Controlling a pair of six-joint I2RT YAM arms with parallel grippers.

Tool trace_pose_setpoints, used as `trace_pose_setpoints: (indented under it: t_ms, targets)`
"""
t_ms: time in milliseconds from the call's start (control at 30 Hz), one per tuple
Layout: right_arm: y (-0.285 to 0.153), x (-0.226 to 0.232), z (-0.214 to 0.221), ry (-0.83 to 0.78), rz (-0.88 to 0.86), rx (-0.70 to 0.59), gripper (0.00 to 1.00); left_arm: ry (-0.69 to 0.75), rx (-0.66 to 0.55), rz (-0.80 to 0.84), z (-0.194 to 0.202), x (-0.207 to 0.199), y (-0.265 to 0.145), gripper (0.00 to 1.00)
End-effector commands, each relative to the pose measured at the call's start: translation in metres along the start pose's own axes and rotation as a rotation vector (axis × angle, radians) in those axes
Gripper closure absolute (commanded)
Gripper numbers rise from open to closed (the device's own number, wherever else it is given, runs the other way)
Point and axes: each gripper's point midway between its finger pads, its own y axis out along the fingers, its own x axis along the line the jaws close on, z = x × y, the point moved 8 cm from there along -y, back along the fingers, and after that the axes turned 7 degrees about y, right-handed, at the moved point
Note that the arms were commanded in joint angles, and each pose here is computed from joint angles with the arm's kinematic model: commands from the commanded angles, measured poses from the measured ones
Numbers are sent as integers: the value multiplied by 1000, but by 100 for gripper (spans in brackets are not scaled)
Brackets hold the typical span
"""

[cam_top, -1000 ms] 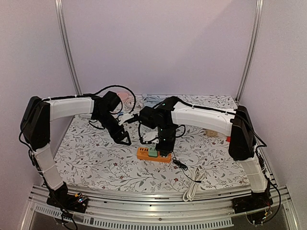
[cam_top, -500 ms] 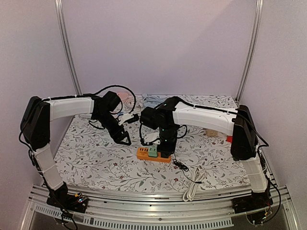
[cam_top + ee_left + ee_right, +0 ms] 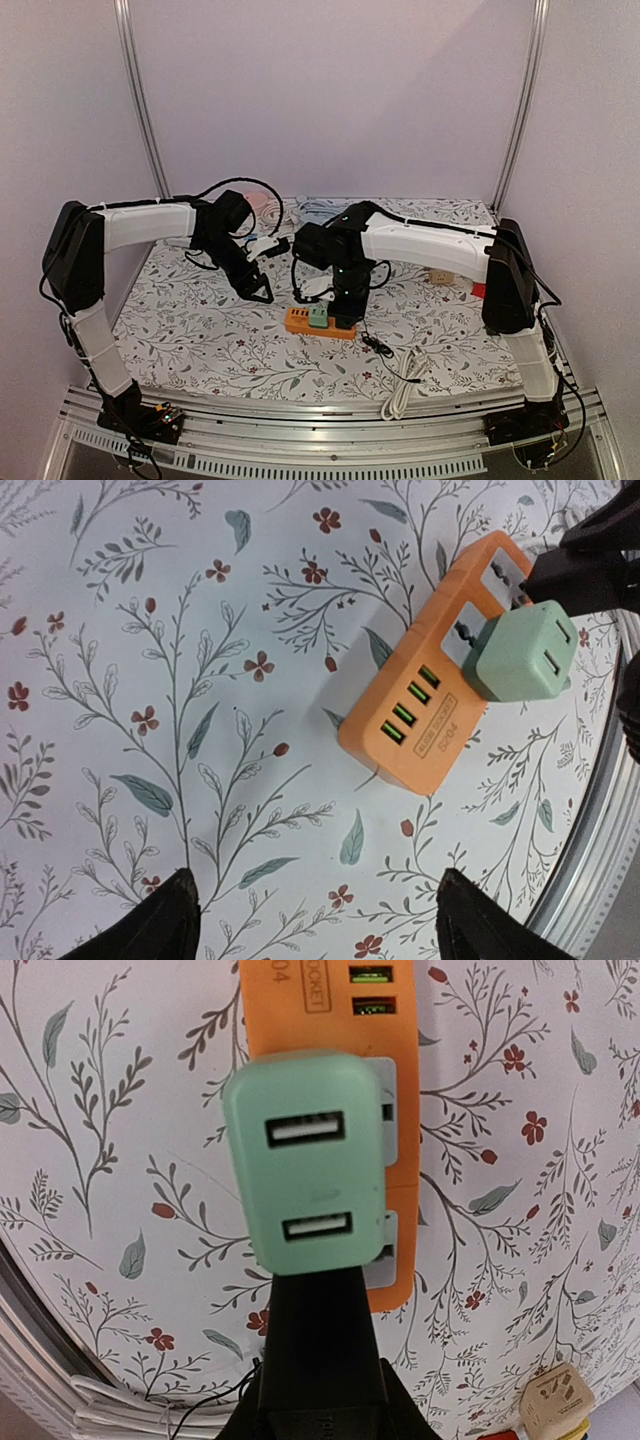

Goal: Insert the plug
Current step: Insert the plug into the socket, then move the socket to the center of the board.

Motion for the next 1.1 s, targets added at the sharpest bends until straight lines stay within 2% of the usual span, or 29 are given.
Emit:
trace_pose_setpoints:
  t_ms: [0,200,400,733,900,1067]
  targets:
    - [0,-9,-1,30,26,-31,100,11,-40,-17,-6,2,-14,20]
    - [-5,-9,-2,26,17,-49,100,6,-39,-11,-6,2,-13,20]
    - [7,-5,4,10,3,8,100,12,-39,-14,-5,1,-13,20]
    - [65,7,13,3,-25,97,100,14,-37,-16,-4,3,-11,20]
    - [98,14,15,-22,-24,198,100,9,-36,-16,-6,5,-10,20]
    - [112,15,22,4,-65,261,97,11,-34,-15,-6,4,-10,20]
